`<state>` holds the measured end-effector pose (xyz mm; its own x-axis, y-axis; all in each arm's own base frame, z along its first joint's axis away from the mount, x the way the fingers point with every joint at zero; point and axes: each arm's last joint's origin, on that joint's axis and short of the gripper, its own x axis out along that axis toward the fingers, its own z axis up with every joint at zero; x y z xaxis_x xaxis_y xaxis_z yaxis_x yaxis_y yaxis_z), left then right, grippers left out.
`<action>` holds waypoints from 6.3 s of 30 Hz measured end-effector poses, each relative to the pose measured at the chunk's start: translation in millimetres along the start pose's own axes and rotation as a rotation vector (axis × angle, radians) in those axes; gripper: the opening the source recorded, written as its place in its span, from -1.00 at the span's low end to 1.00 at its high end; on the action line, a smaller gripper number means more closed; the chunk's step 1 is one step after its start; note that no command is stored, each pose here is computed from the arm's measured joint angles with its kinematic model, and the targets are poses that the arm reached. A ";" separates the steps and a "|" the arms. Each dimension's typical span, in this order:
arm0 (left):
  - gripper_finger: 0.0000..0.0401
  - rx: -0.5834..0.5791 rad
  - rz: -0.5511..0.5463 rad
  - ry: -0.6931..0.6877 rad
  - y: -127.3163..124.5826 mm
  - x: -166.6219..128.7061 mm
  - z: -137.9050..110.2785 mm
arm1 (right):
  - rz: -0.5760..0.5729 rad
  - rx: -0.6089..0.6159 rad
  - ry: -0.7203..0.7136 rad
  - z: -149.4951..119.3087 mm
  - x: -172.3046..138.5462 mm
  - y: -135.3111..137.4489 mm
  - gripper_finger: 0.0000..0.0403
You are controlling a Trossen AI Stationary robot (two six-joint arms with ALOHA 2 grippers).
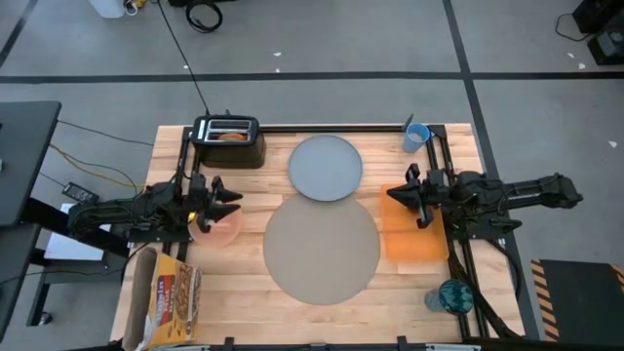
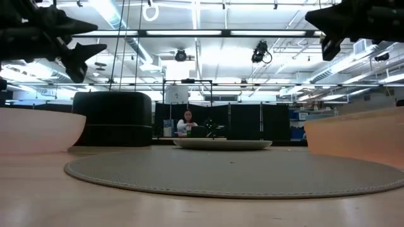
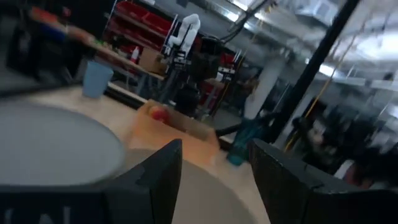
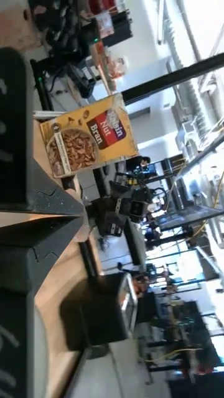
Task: Arrange a breakfast setting
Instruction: Put the light orange bowl on the gray mat, then put the blue plate at the bottom of the light orange bowl on the gray mat
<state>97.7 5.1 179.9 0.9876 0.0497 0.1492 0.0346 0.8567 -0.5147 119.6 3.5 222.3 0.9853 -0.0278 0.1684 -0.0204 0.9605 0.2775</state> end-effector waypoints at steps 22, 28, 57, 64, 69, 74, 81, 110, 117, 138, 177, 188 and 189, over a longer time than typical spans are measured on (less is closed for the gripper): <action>-0.34 -0.132 0.304 0.132 -62.2 57.1 95.7 | -0.060 0.117 -0.111 8.9 2.5 -1.8 -0.89; -0.48 -0.185 0.515 0.457 -91.2 98.3 119.5 | -0.062 0.071 0.068 28.1 15.2 9.7 -0.94; 0.06 -0.487 1.372 0.858 -60.8 121.2 -16.2 | -0.152 -0.181 0.573 16.6 76.3 13.4 -0.18; 0.03 -0.437 1.414 0.841 -49.0 116.2 -31.0 | -0.135 -0.209 0.610 5.3 86.7 11.7 -0.17; -0.06 -0.401 1.445 0.897 -37.5 115.8 -47.9 | -0.138 -0.205 0.617 -1.3 93.5 10.6 -0.18; -0.30 -0.392 1.419 0.897 -33.9 123.5 -58.6 | -0.116 -0.258 0.552 5.0 95.9 12.3 -0.18; -0.92 -0.328 1.424 0.985 -33.1 126.7 -63.4 | -0.105 -0.364 0.407 26.4 90.7 16.8 -0.18; -0.88 0.905 0.044 1.076 -91.0 313.8 -57.8 | -0.146 -0.527 1.103 44.2 27.2 17.7 -0.18; -0.87 1.030 -0.090 1.194 -84.3 338.3 -84.4 | -0.153 -0.535 1.063 52.3 30.9 20.9 -0.18; -0.58 1.052 -0.047 1.354 -70.8 330.4 -99.2 | -0.178 -0.556 1.106 28.0 71.8 11.5 -0.01; -0.15 0.432 0.617 0.761 -25.9 181.0 50.2 | 0.001 -0.969 1.382 -73.5 145.9 -119.9 -0.39; -0.15 0.444 0.607 0.735 -24.0 183.6 53.5 | -0.062 -0.743 1.378 -40.1 140.7 -101.3 -0.49; -0.15 0.439 0.608 0.734 -24.1 183.6 53.4 | -0.077 -0.731 1.368 -37.1 139.9 -98.7 -0.48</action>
<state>270.0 21.0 264.9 0.6757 0.3364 -0.6560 -0.4121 0.9102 0.0422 265.7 -85.0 183.4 0.3863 -0.2082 -0.8986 -0.2813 0.9012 -0.3297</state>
